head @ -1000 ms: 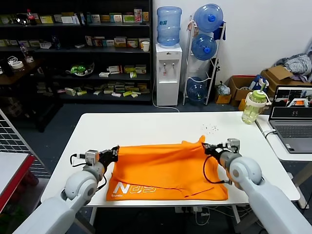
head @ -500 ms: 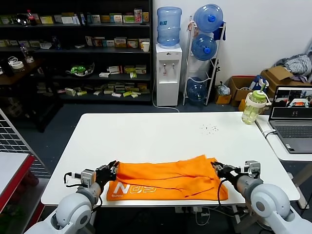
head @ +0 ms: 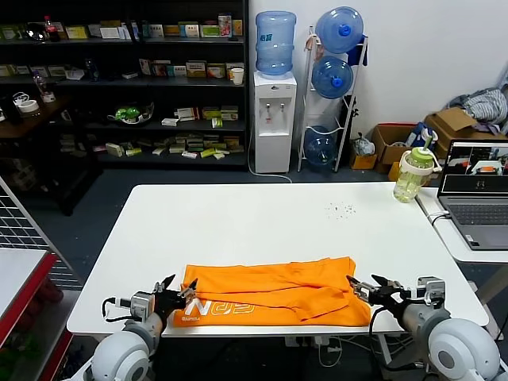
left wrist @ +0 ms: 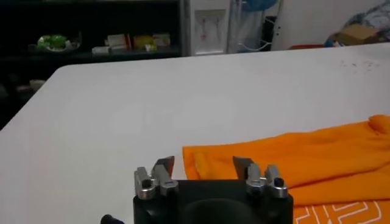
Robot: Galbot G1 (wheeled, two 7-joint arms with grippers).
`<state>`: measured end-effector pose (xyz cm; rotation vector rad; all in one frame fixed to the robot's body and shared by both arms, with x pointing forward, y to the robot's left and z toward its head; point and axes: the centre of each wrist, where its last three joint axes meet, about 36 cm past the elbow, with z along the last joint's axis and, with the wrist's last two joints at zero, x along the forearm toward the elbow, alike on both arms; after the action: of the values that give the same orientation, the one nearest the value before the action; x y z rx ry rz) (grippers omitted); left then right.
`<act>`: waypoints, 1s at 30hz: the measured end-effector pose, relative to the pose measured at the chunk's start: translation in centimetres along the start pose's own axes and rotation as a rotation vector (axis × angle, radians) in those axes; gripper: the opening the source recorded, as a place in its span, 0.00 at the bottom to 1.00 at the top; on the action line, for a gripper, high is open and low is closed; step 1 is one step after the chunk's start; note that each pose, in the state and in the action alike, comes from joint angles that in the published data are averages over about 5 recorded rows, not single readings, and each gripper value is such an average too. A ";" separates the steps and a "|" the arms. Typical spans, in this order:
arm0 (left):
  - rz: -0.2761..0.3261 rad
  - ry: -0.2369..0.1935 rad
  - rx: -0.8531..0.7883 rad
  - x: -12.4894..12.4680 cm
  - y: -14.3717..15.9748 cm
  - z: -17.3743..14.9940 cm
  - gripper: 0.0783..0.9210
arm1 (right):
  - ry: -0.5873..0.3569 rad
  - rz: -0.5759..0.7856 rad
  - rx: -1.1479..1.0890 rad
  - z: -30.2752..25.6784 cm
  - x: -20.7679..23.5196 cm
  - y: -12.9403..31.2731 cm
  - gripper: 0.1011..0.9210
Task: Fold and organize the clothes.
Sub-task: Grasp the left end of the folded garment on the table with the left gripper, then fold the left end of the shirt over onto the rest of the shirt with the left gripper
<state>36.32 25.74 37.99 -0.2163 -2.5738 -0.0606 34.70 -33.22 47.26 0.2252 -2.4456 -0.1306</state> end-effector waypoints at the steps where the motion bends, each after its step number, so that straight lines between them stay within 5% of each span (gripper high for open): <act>1: -0.002 0.004 0.005 -0.2 0.0 0.3 0.82 | 0.000 0.000 0.000 0.0 0.1 0.0 0.86; 6: -0.014 0.025 0.026 -1.1 -0.3 1.7 0.84 | -0.003 0.006 -0.002 0.1 0.5 0.0 0.88; 15: -0.022 0.044 0.049 -1.5 -1.0 3.3 0.55 | -0.001 0.016 -0.007 0.3 0.8 -0.1 0.88; 30: -0.052 -0.002 0.057 -1.5 -1.1 3.8 0.06 | -0.009 0.028 -0.016 0.6 0.7 -0.1 0.88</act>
<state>35.41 24.73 33.94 -0.1281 -2.5793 -0.0065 33.74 -33.43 47.20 0.1834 -2.4550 -0.1394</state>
